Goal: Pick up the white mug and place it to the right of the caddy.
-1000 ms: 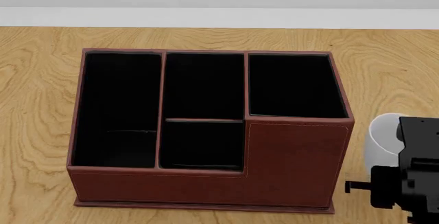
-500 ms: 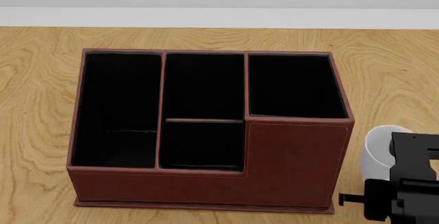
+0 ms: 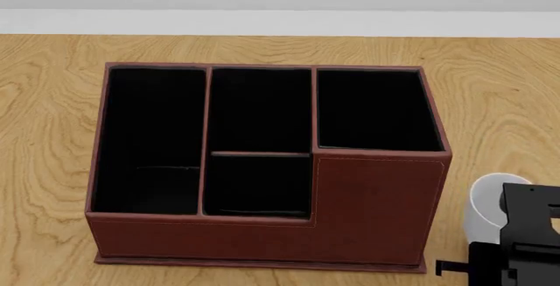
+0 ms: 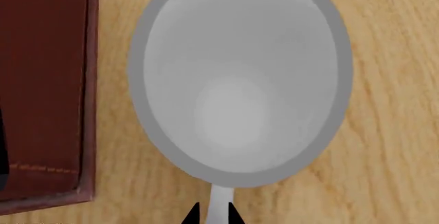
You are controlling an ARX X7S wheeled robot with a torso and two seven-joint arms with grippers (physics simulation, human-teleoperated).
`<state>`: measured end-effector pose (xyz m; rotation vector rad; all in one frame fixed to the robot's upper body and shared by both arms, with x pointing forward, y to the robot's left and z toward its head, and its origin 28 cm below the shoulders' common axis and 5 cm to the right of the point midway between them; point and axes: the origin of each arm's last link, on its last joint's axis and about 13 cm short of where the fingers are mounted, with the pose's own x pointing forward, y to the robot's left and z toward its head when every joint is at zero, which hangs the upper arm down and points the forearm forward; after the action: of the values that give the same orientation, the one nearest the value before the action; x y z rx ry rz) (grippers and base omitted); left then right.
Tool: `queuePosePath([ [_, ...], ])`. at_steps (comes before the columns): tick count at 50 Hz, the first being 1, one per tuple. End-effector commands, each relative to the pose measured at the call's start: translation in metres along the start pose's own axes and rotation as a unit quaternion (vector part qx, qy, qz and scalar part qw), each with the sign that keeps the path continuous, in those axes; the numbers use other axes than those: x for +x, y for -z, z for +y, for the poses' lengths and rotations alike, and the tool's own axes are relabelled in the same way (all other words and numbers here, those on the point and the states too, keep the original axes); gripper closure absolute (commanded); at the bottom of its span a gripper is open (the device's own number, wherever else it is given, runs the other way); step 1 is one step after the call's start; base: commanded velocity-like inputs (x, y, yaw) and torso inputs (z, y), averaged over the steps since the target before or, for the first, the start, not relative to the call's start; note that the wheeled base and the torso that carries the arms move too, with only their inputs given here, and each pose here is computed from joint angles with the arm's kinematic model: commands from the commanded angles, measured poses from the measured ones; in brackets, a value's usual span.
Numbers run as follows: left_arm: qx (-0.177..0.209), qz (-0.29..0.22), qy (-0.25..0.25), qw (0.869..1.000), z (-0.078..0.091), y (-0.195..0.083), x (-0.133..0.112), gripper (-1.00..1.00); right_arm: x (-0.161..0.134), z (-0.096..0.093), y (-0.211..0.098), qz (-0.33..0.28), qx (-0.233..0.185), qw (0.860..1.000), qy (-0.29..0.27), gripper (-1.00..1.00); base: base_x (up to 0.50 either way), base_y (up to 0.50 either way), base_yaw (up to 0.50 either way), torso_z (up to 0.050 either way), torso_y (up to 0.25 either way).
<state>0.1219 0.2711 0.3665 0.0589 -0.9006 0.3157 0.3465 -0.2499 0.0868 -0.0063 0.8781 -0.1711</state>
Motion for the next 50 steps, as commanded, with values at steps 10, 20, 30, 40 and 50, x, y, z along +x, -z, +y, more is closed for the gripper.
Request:
queuePosePath([
  [10,0.002,0.0,-0.001,1.0,-0.0001,0.0007,0.0007,-1.0,0.0055,0.0067,0.0109,0.017,-0.012,1.0,-0.004,1.0,0.0,0.0,0.0,0.0,0.0],
  [20,0.001,-0.001,0.0,1.0,0.0,0.0001,0.0006,-1.0,0.0048,0.0065,0.0088,0.013,-0.011,1.0,0.0,-1.0,0.0,0.0,0.0,0.0,0.0],
  [30,-0.002,-0.001,-0.002,1.0,0.0006,0.0004,0.0002,-1.0,0.0039,0.0057,0.0068,0.01,-0.01,1.0,-0.002,-1.0,0.0,0.0,0.0,0.0,0.0],
  [40,-0.004,-0.001,-0.003,1.0,0.0015,0.001,-0.0006,-1.0,0.0033,0.0043,0.0055,0.006,-0.008,1.0,0.0,-1.0,0.0,0.0,0.0,0.0,0.0],
  [50,-0.009,-0.002,-0.005,1.0,0.002,0.0018,-0.0015,-1.0,0.0039,0.0042,0.0026,-0.016,0.007,1.0,-0.009,-1.0,0.0,0.0,0.0,0.0,0.0],
])
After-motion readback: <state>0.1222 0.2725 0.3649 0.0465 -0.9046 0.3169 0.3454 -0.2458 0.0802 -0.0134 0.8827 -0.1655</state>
